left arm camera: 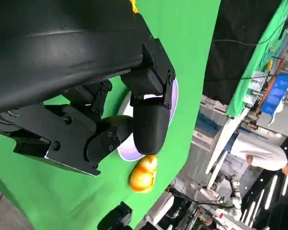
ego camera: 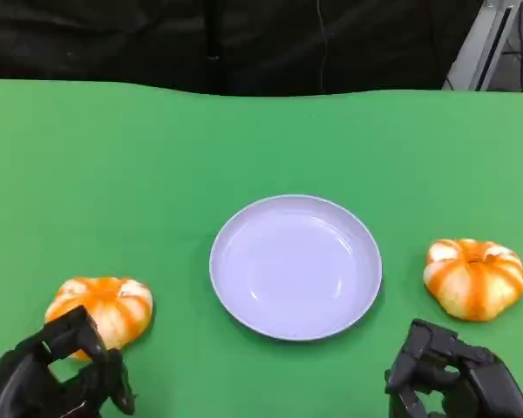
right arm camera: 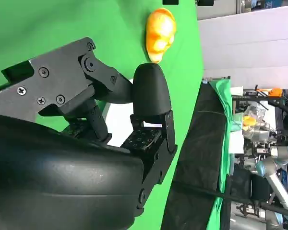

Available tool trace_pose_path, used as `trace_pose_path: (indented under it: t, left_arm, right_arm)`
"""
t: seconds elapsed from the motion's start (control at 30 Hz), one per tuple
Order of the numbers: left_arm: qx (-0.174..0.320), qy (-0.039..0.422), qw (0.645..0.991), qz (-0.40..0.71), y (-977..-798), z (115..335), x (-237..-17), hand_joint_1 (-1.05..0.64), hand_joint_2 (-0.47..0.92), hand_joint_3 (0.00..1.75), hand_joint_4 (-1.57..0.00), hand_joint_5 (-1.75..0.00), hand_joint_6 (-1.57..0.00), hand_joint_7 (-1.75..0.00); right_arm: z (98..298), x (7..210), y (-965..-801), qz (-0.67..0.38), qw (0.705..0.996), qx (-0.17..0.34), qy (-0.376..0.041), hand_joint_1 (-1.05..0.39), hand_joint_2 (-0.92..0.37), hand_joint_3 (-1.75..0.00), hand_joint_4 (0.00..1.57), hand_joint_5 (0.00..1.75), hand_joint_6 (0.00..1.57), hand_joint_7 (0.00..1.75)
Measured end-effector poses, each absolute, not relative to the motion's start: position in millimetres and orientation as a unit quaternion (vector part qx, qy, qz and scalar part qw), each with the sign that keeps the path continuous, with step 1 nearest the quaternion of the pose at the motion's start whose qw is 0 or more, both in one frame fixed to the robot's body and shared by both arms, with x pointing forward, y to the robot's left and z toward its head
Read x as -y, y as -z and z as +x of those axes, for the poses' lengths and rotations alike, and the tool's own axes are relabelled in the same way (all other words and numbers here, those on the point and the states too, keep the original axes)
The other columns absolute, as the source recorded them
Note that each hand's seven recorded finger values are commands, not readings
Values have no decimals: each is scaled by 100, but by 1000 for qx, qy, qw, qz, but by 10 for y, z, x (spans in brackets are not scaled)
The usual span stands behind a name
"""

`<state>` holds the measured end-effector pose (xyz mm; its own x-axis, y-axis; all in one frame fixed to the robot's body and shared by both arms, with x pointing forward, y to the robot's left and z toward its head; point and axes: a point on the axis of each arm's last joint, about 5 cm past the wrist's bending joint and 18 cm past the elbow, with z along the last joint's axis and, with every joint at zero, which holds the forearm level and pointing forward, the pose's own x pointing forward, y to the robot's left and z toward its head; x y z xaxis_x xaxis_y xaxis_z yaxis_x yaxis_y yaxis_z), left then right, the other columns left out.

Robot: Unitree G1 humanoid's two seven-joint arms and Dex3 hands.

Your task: Grasp the bread from the table and place it into the plate.

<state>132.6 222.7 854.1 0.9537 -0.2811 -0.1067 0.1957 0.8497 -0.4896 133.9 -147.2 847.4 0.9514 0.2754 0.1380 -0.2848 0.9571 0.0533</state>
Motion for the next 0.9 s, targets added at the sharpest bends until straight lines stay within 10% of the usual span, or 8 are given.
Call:
trace_pose_path:
  t: [0.23, 0.37, 0.5, 0.9]
  left_arm:
    - [-88, 124, 958, -244, -8540, 1326, -2227, -6, 68, 93, -79, -171, -74, -158]
    - [-66, 146, 949, -271, -8504, 1320, -2237, -26, 67, 61, -76, -121, -85, -81]
    - [-23, 175, 945, -275, -8456, 1312, -2250, -59, 91, 24, -52, -30, -72, -9]
    - [74, 169, 983, -22, -8462, 1339, -2321, -90, 92, 42, -16, -1, -40, 0]
  right_arm:
    - [1339, 1472, -8474, 36, 987, 64, -140, -13, -67, -101, 78, 175, 74, 151]
    - [1339, 1471, -8474, 36, 987, 64, -140, -13, -67, -101, 78, 175, 74, 152]
    - [1340, 1471, -8475, 36, 987, 64, -140, -13, -67, -100, 78, 175, 74, 152]
    - [1377, 1460, -8492, 36, 987, 71, -142, -13, -68, -99, 77, 175, 73, 151]
